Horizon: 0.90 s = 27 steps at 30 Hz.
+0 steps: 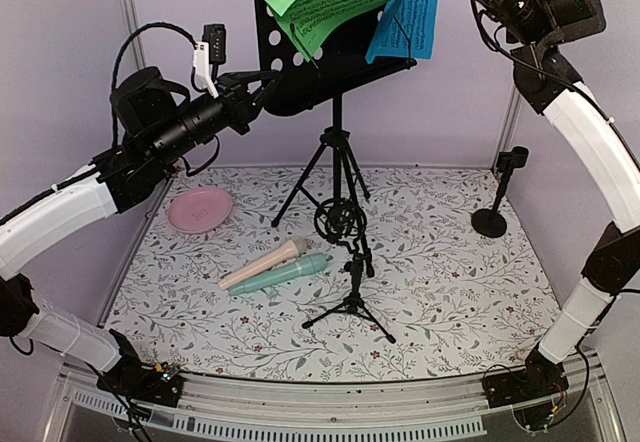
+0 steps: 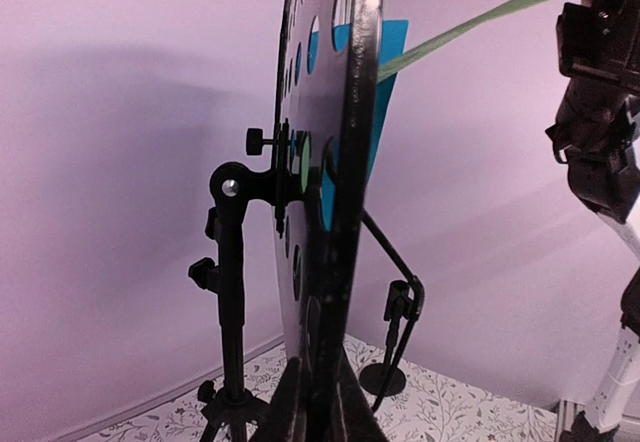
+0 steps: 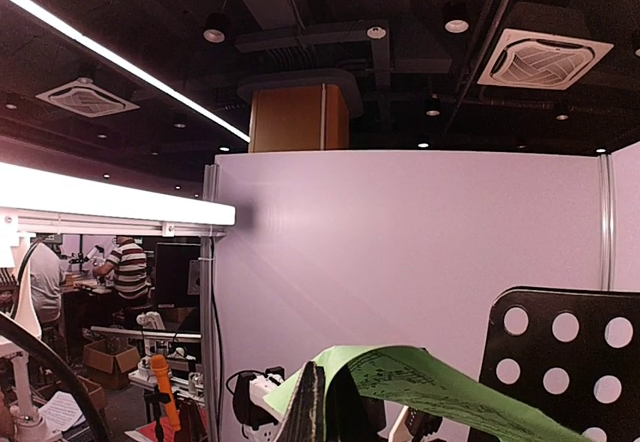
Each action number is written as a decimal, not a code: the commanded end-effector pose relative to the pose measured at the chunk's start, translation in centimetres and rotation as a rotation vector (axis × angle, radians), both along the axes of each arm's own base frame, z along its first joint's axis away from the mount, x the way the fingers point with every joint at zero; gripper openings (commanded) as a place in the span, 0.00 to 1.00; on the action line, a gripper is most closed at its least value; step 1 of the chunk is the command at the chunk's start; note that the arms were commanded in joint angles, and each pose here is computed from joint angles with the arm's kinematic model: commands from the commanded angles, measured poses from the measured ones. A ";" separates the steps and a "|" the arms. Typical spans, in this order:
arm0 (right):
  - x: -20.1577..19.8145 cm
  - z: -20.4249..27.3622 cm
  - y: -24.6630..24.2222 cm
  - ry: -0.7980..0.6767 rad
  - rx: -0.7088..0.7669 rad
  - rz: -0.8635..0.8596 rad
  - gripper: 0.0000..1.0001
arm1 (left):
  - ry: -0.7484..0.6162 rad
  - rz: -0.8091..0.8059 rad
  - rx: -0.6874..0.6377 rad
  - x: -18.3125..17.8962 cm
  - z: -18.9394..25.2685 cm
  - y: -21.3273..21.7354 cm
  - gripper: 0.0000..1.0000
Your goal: Pack up the instrument practice props
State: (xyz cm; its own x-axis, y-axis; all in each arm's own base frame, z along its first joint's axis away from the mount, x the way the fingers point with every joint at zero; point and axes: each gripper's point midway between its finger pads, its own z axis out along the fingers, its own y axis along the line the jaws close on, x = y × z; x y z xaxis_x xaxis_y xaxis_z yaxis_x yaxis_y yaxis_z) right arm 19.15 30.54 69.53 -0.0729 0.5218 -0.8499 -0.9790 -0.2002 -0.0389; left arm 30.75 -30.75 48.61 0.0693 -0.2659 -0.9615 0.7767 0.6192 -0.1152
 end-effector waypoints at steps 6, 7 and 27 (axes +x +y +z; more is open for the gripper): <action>-4.3 3.0 -2.5 -0.094 0.088 0.013 0.01 | -0.007 0.028 -0.013 0.6 0.7 0.5 0.07; -4.4 3.0 -2.7 -0.097 0.090 0.012 0.01 | -0.009 0.028 -0.012 0.5 0.8 0.5 0.07; -8.3 2.1 -7.5 -0.056 0.133 -0.147 0.00 | -0.017 0.039 -0.018 0.4 1.0 1.0 0.12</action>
State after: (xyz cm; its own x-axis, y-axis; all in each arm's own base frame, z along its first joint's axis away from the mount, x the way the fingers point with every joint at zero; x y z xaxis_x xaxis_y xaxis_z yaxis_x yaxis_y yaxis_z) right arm 12.26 25.57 71.83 0.0074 0.5932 -0.8050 -0.9776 -0.1651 -0.1307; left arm 30.87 -30.64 48.61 0.0770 -0.2614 -0.9621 0.7702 0.6284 -0.1092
